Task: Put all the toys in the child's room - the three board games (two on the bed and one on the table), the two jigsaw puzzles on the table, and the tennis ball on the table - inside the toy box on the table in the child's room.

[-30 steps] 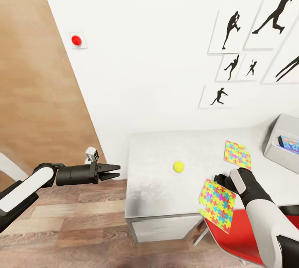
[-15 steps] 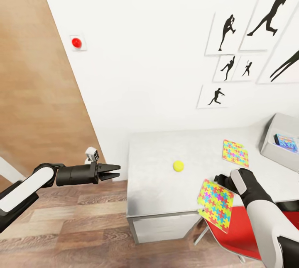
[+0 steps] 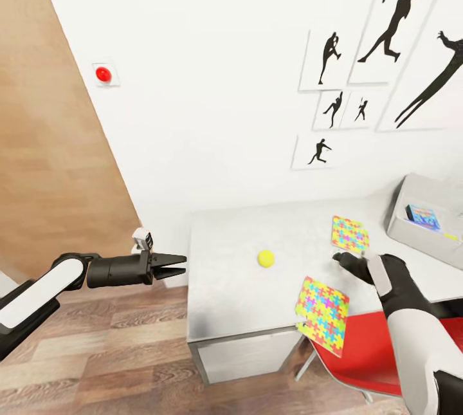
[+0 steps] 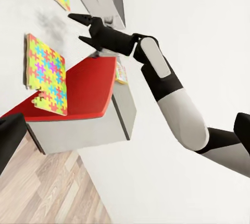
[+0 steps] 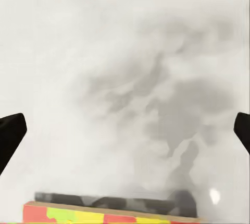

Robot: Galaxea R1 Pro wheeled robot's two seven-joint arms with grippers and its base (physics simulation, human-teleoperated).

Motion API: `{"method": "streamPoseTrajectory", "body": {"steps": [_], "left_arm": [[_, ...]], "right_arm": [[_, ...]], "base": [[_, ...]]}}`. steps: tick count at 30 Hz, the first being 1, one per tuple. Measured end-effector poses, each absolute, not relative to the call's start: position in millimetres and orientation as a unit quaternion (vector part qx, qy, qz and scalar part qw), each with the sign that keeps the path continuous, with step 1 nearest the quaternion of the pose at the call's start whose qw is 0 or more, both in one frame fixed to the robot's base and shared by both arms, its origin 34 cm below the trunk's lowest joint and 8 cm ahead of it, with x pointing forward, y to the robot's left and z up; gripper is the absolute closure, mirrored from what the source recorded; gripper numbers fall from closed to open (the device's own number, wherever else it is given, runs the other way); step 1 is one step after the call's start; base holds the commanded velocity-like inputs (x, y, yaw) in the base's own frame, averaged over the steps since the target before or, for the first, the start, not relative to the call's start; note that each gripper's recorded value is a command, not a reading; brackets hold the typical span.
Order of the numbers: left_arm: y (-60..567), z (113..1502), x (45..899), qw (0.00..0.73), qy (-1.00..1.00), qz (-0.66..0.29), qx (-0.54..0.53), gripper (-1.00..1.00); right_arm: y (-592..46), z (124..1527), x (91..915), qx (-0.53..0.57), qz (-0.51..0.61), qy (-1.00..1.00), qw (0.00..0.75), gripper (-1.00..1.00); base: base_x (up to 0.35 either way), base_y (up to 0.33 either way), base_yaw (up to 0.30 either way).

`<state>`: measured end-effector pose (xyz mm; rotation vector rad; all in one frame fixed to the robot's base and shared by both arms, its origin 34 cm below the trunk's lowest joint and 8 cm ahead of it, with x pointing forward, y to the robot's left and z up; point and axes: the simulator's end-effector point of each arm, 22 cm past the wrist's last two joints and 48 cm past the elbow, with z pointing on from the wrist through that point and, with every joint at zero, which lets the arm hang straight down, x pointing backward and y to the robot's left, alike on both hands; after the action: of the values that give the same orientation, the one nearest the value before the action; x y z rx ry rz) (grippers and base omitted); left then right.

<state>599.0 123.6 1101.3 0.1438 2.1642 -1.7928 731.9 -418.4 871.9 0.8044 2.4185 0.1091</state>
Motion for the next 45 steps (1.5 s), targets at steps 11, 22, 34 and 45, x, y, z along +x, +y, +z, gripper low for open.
{"method": "streamPoseTrajectory", "body": {"steps": [11, 22, 34, 45], "left_arm": [[121.1, 1109.5, 596.8, 0.169, 0.756, -0.63, 0.056, -1.0], [121.1, 1117.2, 595.9, 0.176, 0.755, -0.629, 0.06, -1.0], [121.9, 1123.0, 592.9, 0.182, 0.753, -0.629, 0.062, -1.0], [121.6, 1113.2, 588.0, 0.176, 0.756, -0.628, 0.055, -1.0]], "right_arm": [[-360.9, 1006.8, 708.1, 0.198, 0.234, 0.842, 0.445, -1.0], [-324.7, 1103.8, 611.5, 0.103, 0.473, 0.704, 0.52, -1.0], [-311.0, 1124.9, 600.7, 0.075, 0.506, 0.677, 0.529, -1.0], [-313.1, 1125.6, 600.3, 0.075, 0.505, 0.677, 0.53, -1.0]], "base": [[0.0, -0.008, -0.124], [0.0, -0.207, -0.092], [0.0, -0.065, -0.057], [0.0, -0.17, -0.002]]}}
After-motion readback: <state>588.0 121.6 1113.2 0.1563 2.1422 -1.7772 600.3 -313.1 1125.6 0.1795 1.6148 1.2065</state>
